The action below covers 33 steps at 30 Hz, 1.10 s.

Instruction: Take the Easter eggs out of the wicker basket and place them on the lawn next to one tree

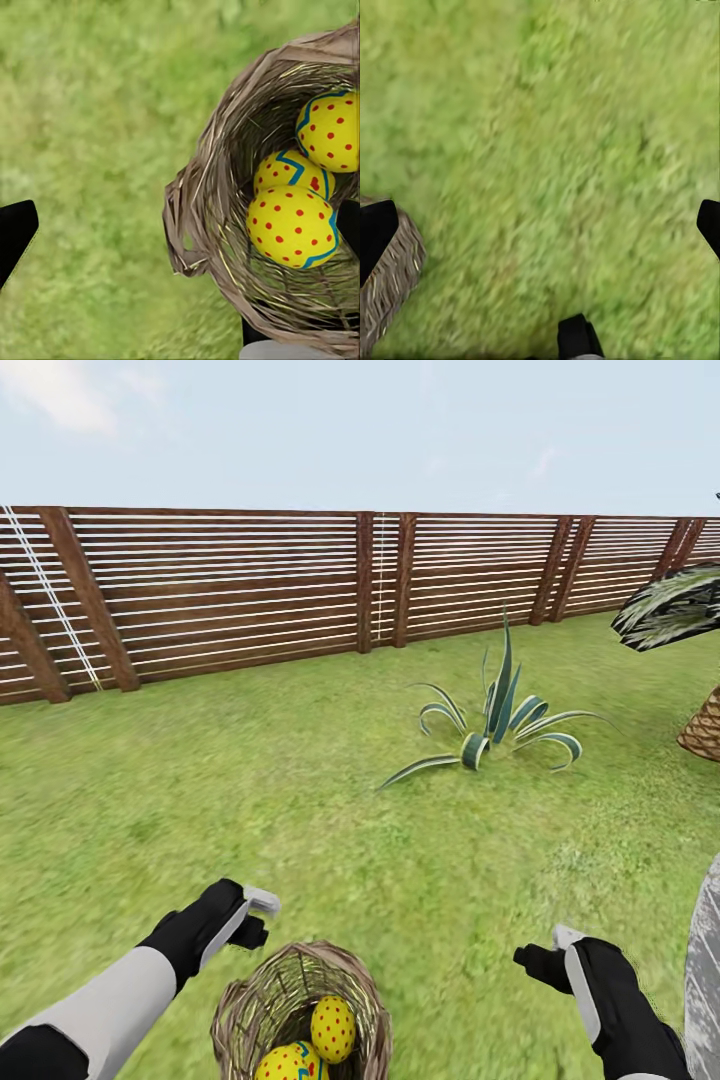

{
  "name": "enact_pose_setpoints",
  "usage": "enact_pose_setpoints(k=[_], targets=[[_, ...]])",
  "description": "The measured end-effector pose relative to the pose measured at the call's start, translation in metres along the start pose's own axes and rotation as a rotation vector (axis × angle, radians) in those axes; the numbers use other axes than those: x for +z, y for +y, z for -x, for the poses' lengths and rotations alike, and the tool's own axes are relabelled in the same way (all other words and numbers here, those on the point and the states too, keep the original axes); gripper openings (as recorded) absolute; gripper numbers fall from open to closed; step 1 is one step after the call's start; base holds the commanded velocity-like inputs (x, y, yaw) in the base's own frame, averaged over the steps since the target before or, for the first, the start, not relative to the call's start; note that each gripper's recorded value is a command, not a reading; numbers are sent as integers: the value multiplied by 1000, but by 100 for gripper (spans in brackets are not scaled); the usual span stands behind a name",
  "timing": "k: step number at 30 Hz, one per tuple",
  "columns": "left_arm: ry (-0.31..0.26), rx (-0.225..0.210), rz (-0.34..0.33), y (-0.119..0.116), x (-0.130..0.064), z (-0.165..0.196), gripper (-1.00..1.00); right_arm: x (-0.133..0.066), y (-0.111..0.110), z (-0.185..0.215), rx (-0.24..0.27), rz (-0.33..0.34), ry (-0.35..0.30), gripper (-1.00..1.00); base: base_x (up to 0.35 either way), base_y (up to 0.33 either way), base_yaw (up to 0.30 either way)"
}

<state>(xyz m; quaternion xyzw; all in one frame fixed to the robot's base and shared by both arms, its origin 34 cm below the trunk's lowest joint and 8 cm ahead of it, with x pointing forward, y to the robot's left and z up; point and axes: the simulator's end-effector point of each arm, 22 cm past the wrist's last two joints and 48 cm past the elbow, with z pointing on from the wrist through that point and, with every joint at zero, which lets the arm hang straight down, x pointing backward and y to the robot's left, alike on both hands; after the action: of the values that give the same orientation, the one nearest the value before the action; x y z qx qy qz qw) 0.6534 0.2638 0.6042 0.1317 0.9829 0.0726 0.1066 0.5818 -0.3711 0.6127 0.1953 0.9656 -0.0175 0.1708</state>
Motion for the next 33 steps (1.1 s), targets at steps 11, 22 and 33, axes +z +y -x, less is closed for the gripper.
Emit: enact_pose_setpoints(k=[11, 22, 33], targets=[[3, -29, 14, 6, 30, -35, 100, 9, 23, -6, -95, 15, -17, 100, 0, 0, 0], [-41, -38, 0, -6, 39, -30, 100, 14, 22, -3, -97, 14, -29, 100, 0, 0, 0], [-56, -105, -31, -14, 55, -27, 100, 20, 38, 19, -61, 67, -83, 100, 0, 0, 0]])
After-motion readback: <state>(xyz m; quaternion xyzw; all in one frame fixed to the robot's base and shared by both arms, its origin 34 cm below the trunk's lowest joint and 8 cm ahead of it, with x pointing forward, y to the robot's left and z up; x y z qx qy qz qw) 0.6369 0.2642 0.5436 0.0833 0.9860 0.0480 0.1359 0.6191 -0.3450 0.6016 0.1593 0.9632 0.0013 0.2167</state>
